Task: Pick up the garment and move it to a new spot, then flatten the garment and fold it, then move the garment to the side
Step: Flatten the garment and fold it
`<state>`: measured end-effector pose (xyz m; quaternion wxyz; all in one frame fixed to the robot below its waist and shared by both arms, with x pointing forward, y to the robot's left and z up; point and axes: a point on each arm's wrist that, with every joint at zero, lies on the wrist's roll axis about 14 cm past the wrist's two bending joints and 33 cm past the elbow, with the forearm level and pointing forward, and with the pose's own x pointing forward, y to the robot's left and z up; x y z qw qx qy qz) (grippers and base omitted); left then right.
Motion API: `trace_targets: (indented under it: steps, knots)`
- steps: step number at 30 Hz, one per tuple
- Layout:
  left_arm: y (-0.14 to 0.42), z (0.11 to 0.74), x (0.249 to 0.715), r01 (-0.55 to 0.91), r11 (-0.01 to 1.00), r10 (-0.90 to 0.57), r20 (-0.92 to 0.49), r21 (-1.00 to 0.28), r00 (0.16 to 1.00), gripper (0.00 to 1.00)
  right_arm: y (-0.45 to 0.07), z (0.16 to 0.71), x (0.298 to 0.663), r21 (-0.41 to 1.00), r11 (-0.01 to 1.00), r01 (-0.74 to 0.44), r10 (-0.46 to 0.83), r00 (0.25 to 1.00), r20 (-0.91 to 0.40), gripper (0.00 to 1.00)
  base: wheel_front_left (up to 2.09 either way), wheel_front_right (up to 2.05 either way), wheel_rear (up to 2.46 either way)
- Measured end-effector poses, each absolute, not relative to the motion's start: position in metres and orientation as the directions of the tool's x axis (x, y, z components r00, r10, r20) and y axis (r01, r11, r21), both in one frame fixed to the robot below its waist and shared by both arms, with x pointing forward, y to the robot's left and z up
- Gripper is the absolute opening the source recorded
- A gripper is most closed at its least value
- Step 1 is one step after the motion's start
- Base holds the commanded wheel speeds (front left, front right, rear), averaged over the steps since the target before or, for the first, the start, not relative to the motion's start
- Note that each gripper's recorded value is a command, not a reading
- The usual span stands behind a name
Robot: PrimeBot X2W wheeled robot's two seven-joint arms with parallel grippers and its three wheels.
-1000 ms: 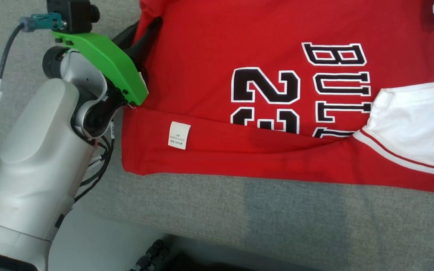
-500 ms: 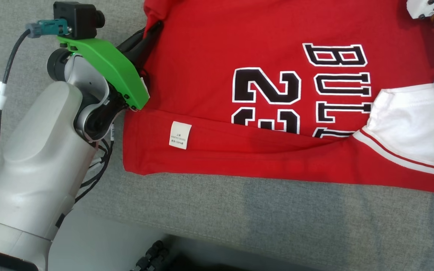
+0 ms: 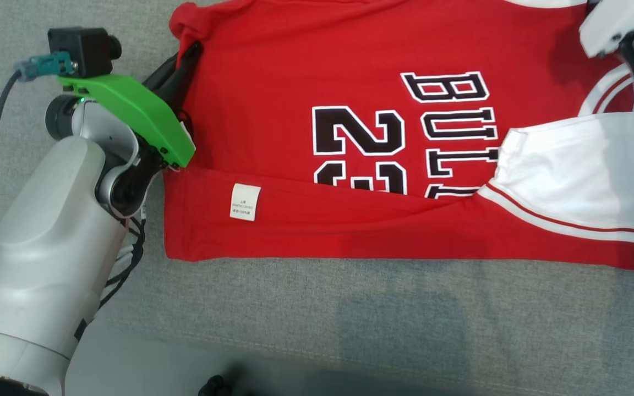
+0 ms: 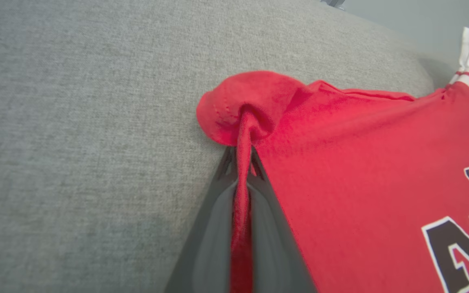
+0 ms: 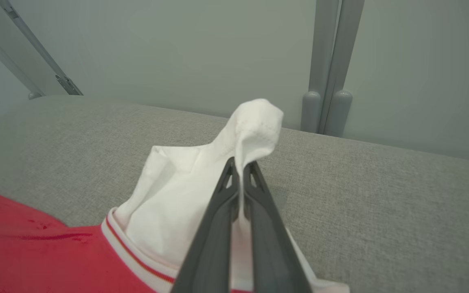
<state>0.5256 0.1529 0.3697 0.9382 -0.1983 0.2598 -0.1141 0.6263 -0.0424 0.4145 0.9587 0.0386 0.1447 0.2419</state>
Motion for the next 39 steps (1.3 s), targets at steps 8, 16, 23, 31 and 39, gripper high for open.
trace_targets:
  steps: [8,16,23,31,39]
  knots:
    - [0.150,0.386,0.517,0.118,0.887,-0.303,-0.370,-0.446,0.878,0.00,-0.046,0.425,0.593,0.162,0.868,-0.470,0.495,0.842,-0.212,0.00,0.00,0.00,0.00]
    - [0.149,0.402,0.505,0.120,0.875,-0.286,-0.301,-0.468,0.910,0.00,-0.052,0.450,0.566,0.175,0.866,-0.469,0.491,0.863,-0.120,0.00,0.00,0.00,0.00]
    - [0.138,0.403,0.492,0.144,0.867,-0.305,-0.278,-0.477,0.911,0.00,-0.070,0.455,0.537,0.187,0.881,-0.434,0.455,0.886,-0.089,0.00,0.00,0.00,0.00]
    - [0.126,0.406,0.479,0.173,0.849,-0.336,-0.258,-0.500,0.906,0.00,-0.087,0.449,0.501,0.205,0.899,-0.387,0.414,0.904,-0.108,0.00,0.00,0.00,0.00]
    - [0.113,0.420,0.471,0.223,0.833,-0.373,-0.216,-0.507,0.902,0.00,-0.096,0.452,0.477,0.205,0.909,-0.362,0.387,0.917,-0.100,0.00,0.00,0.00,0.00]
